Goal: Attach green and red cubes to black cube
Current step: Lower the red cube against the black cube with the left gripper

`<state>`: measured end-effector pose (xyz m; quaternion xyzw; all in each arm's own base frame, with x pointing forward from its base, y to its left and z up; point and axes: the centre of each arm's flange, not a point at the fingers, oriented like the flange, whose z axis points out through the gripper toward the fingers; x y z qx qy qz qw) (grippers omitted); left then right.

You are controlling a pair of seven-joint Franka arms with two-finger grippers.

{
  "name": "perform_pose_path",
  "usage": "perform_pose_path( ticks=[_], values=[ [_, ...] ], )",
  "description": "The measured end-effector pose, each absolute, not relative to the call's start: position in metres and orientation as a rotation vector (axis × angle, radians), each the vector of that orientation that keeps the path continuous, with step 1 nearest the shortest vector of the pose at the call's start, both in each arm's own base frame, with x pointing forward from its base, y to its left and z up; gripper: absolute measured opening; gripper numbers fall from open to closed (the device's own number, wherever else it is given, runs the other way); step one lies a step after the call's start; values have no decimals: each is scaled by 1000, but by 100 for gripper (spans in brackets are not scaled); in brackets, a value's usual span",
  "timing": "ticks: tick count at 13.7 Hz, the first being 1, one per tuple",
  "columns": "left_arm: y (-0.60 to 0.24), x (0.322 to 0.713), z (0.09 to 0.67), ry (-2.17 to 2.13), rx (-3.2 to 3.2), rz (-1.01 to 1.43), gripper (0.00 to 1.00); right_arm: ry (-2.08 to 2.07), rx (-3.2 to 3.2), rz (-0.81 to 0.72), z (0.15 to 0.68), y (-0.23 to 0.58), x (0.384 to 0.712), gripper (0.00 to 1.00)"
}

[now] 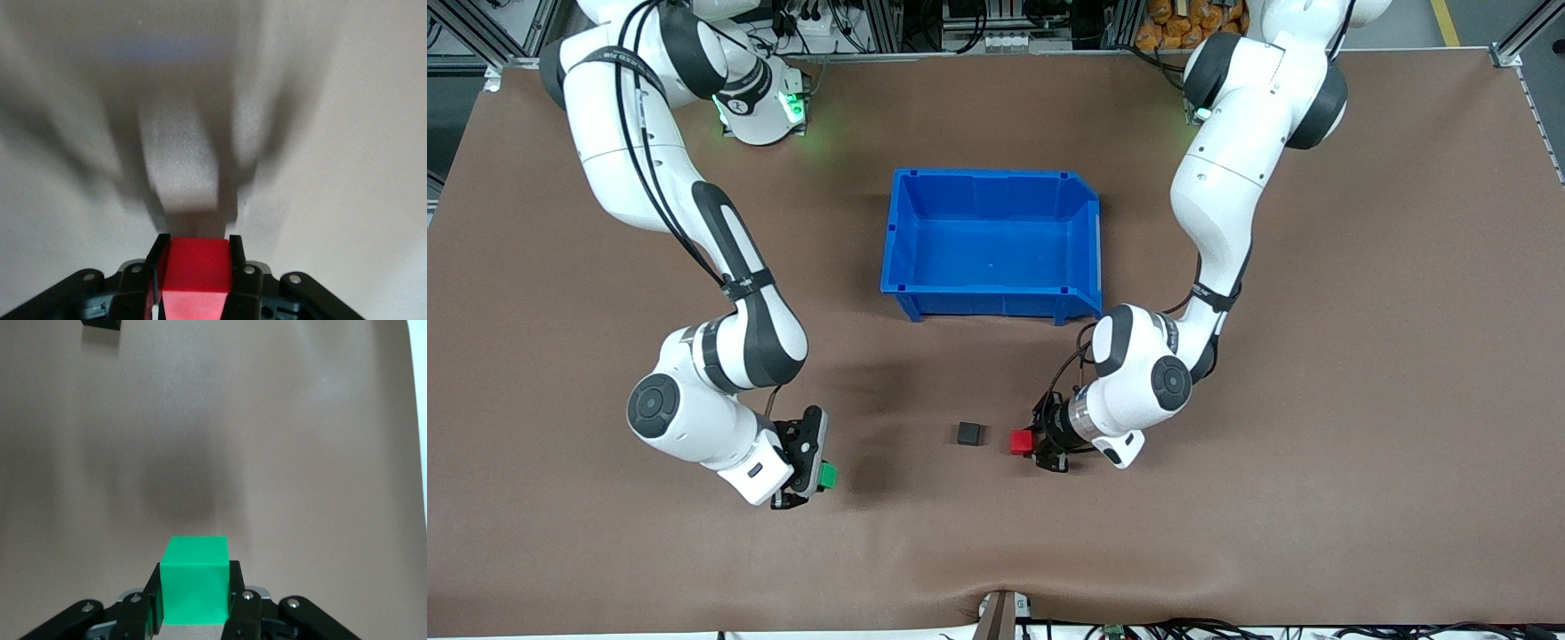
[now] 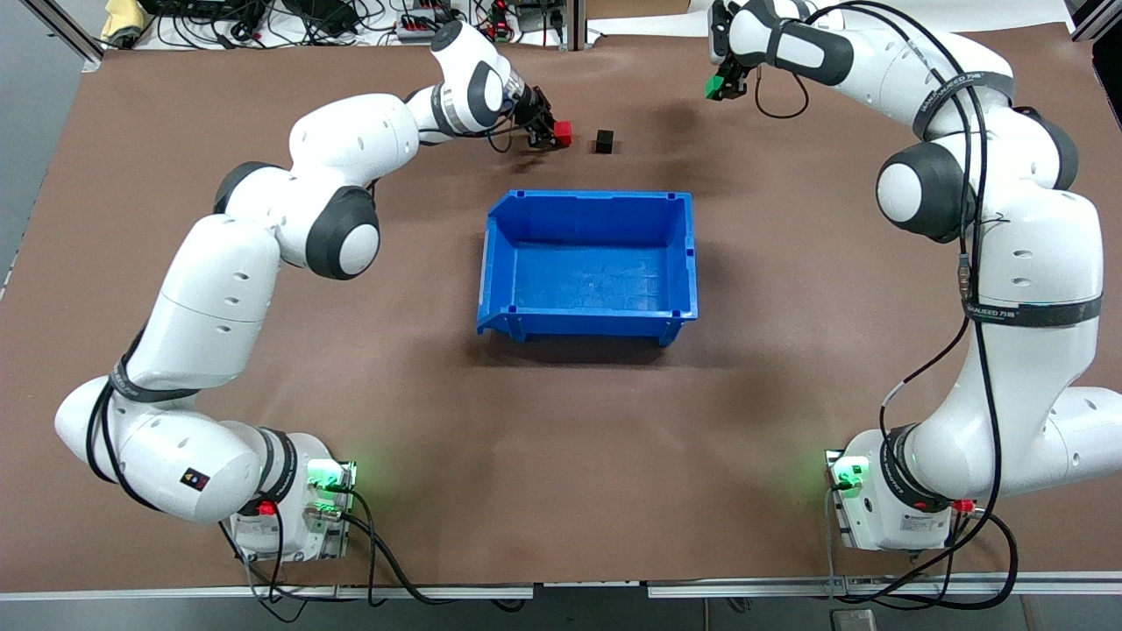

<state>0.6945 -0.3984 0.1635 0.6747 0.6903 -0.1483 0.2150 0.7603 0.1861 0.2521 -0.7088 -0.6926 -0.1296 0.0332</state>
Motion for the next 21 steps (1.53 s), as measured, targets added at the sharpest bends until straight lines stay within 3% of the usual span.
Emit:
perform_pose_path(
  ticks=[21],
  values=[
    [-429,683,157,1914,1819,-387,39,-2033,-2183,-285,245,198,749,39]
  ],
)
